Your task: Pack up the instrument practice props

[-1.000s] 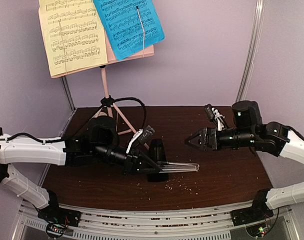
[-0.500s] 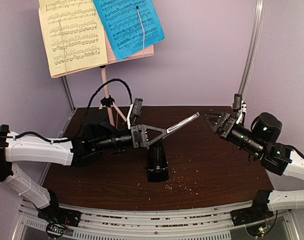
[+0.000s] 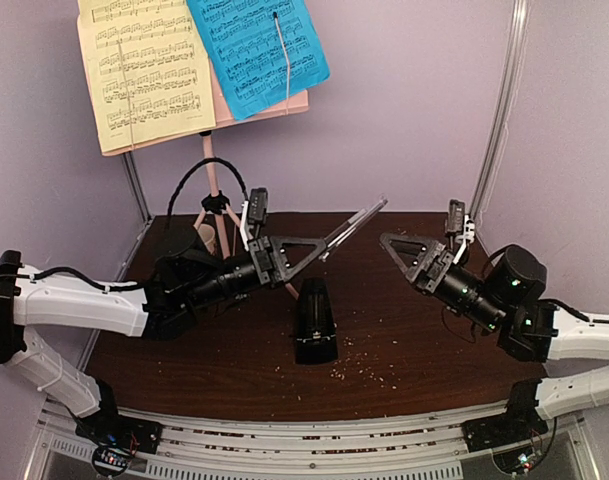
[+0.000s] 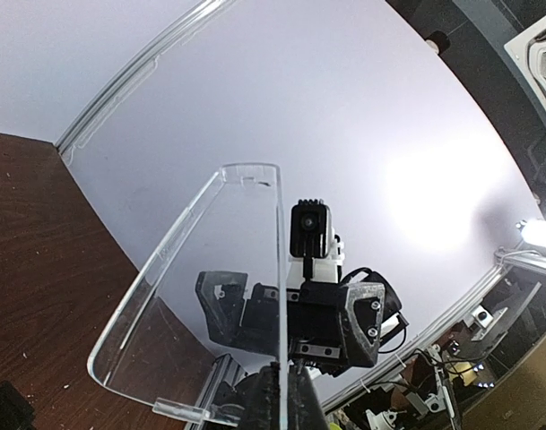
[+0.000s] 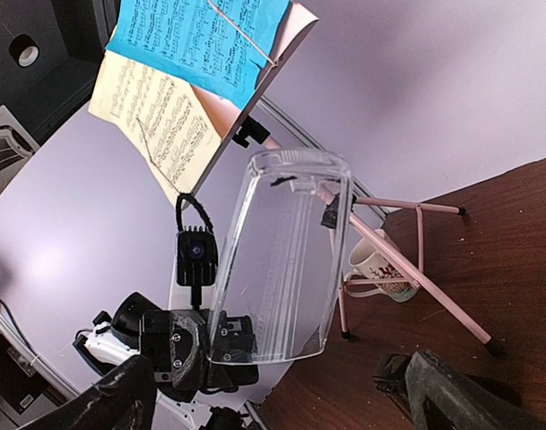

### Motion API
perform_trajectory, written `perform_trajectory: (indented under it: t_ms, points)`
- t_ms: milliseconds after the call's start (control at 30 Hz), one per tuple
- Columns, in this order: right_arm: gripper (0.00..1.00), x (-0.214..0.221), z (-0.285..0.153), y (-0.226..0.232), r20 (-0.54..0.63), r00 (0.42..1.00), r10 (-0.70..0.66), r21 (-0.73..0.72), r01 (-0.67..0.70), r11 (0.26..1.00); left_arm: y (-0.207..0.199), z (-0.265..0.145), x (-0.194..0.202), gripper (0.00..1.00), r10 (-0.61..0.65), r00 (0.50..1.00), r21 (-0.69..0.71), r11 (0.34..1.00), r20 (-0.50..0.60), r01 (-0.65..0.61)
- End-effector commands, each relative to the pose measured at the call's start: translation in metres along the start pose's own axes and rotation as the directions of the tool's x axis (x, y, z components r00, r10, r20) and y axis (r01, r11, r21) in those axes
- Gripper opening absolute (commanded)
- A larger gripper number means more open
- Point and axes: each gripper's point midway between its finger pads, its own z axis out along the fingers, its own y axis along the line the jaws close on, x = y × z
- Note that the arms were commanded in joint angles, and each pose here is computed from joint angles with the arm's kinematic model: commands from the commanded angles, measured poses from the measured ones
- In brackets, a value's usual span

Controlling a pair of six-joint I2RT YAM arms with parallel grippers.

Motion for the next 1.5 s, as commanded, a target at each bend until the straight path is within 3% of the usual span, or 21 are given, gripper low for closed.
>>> perform_trajectory:
  t_ms: [0,300,633,833,1100,1467]
  points:
    - [1.0,-0.02,0.004,0.018,0.095,0.995,-0.011,-0.045,0.016,0.999,-0.02,-0.002,-0.018,0.0,0.012,0.998,0.071,0.997,0.062,-0.017]
    - [0.94,-0.023,0.03,0.026,0.1,0.995,0.025,-0.056,-0.019,0.998,-0.022,-0.002,-0.017,0.0,0.015,0.998,0.08,0.997,0.055,-0.019]
    - [0.77,-0.021,0.048,0.03,0.119,0.988,0.094,-0.101,-0.082,0.992,-0.027,-0.004,-0.016,0.0,0.01,0.999,0.095,0.995,0.05,-0.015]
    - [0.76,-0.023,0.052,0.027,0.128,0.987,0.096,-0.094,-0.084,0.992,-0.03,-0.004,-0.016,0.0,0.007,0.999,0.11,0.994,0.045,-0.012]
    - [0.67,-0.027,0.054,0.032,0.125,0.987,0.099,-0.12,-0.084,0.989,-0.032,-0.005,-0.015,0.0,0.002,0.999,0.12,0.993,0.042,-0.007]
    - [0.68,-0.025,0.057,0.033,0.117,0.988,0.105,-0.123,-0.09,0.988,-0.035,-0.003,-0.013,0.0,0.001,0.999,0.134,0.991,0.035,-0.005]
